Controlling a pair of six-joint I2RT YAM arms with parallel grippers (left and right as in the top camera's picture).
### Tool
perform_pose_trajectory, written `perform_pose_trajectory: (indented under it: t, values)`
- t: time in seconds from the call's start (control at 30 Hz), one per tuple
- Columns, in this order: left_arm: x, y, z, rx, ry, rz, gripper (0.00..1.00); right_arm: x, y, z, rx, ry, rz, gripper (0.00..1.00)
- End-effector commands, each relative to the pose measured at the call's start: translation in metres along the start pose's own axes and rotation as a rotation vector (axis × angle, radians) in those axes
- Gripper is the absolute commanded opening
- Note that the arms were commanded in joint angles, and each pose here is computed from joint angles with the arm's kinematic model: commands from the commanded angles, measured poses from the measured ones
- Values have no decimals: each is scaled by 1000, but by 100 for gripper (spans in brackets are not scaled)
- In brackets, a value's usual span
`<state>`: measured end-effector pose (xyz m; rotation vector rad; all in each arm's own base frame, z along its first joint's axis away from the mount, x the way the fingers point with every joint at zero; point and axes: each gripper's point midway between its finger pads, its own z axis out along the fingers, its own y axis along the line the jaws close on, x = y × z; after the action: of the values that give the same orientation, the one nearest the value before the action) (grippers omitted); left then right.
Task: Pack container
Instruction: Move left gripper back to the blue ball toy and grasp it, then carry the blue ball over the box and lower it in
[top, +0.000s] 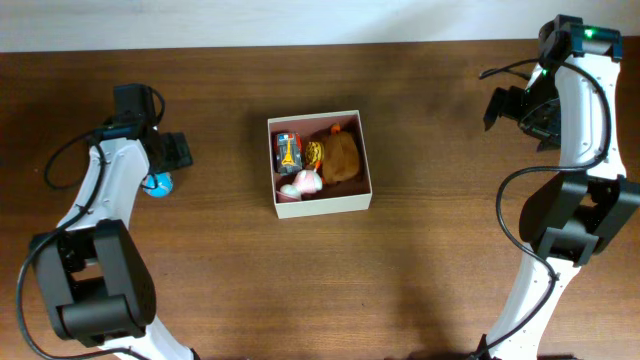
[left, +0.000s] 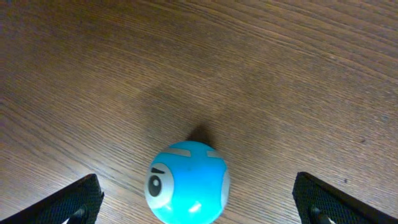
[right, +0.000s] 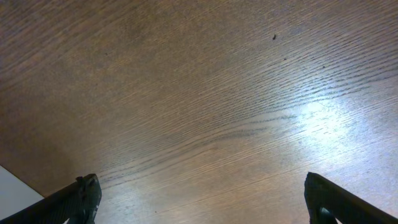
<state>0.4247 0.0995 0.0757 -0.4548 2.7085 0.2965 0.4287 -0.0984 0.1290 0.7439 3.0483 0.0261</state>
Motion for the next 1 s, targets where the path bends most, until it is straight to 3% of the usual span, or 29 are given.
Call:
perform_pose_trajectory:
  t: [0.0,0.33,0.4,0.63,0.97]
  values:
    - [10,6,17,-21,44,27,100,0,1,2,0,3,-5,98]
    - [31,-12,55,43,132,39,99,0,1,2,0,3,-5,99]
    - [34,-13,60,43,143,40,91,0,1,2,0,3,-5,99]
    - [35,-13,61,42,149,38,49,0,1,2,0,3,-5,99]
    - [31,-47,39,252,193,24,49,0,1,2,0,3,-5,99]
